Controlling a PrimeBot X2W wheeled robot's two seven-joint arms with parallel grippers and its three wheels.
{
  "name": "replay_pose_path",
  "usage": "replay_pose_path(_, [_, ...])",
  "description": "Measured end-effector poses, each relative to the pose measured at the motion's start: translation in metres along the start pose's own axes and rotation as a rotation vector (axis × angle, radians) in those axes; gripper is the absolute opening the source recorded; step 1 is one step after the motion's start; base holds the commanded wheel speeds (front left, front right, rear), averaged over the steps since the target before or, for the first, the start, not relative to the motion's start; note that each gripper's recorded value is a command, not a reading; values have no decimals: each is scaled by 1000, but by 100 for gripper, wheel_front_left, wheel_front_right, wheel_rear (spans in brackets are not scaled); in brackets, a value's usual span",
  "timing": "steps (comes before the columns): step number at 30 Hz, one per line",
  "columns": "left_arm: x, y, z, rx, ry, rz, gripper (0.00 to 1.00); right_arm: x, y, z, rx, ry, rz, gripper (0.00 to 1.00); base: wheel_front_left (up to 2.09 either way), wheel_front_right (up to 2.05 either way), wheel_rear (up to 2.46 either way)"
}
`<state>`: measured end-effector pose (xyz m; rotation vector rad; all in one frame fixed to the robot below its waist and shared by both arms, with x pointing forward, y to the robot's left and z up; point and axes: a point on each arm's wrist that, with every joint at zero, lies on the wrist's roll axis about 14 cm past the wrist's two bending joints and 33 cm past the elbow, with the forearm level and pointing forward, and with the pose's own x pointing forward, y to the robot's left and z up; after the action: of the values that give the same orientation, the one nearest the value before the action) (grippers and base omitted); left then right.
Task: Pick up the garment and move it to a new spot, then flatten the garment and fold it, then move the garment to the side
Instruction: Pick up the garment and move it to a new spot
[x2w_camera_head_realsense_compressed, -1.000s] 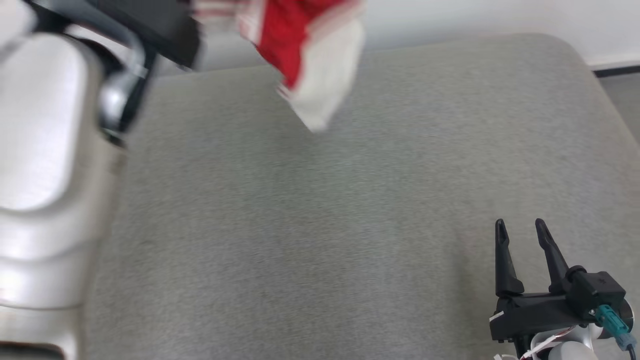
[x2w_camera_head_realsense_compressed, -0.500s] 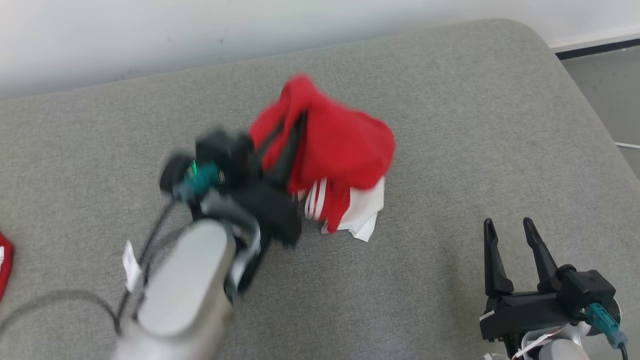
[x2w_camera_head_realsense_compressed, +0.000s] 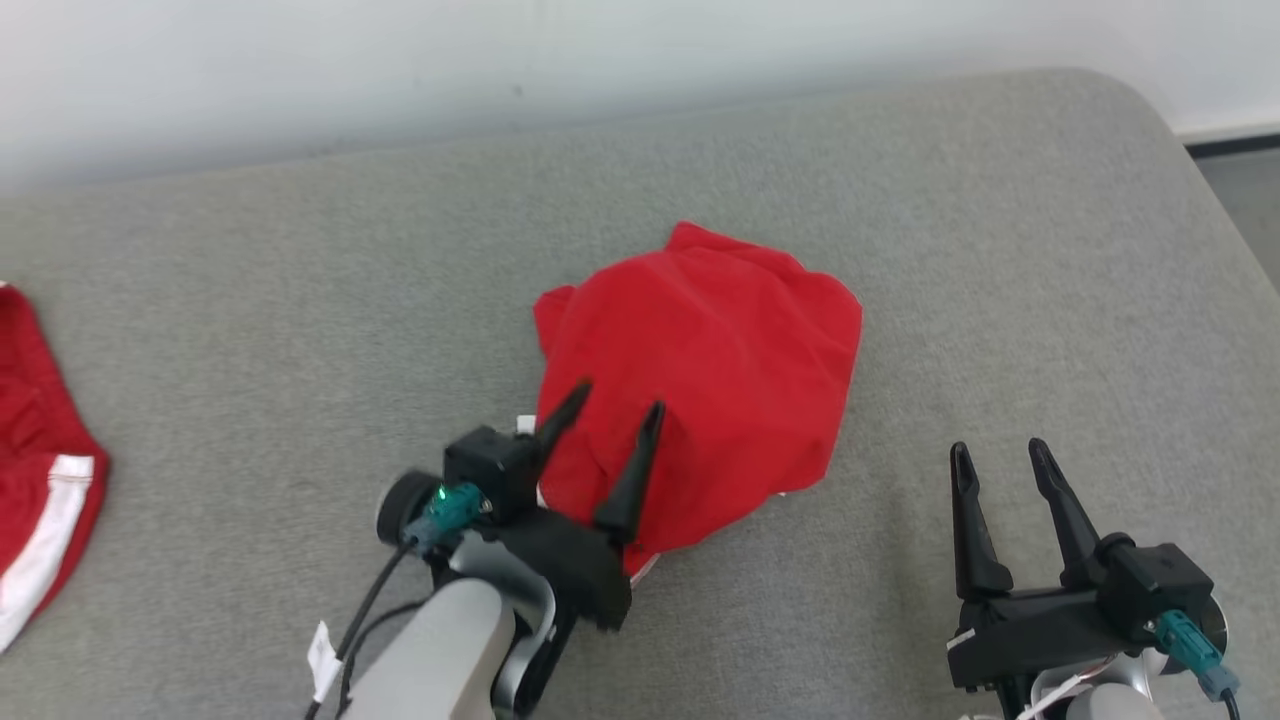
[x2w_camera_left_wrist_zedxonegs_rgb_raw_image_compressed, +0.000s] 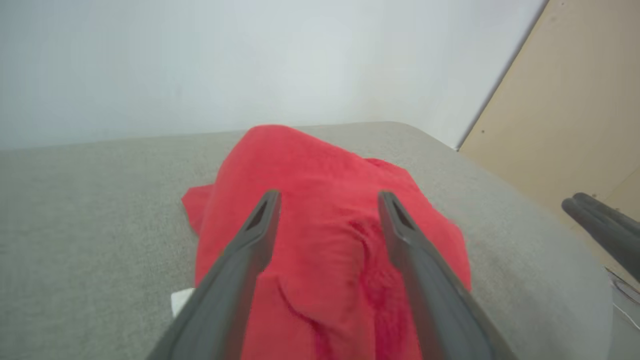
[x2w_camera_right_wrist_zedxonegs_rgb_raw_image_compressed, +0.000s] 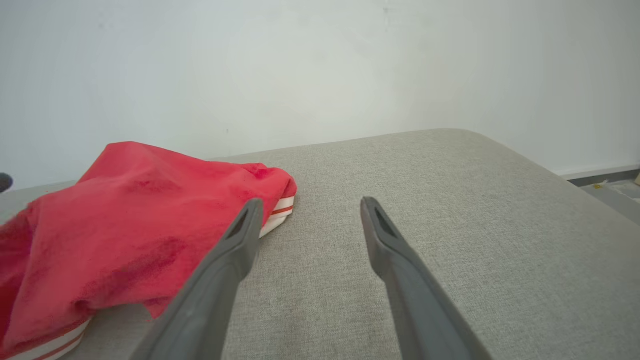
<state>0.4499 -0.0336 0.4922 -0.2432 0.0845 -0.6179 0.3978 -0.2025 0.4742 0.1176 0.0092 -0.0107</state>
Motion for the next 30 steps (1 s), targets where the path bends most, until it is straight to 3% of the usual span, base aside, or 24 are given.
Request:
replay_pose_path(4, [-3,8,49,63,-143,35,100,-4,9,5,-3,-13,26,100,0,0,0])
replay_pose_path(8, [-29,39,95,152,-266,134,100,-7,20,13,0,-39,57,100,0,0,0])
replay_pose_path(14, [-92,85,119,241,-326,294,100,-9,41,29,0,-88,120,100,0,0,0])
replay_pose_path(20, [-157,120,125,273,-347,470,100,-12,58,40,1,-122,168,100,0,0,0])
replay_pose_path(30, [-233,132,98,236,-314,640,100,-22,65,45,-13,-121,194,100,0,0,0])
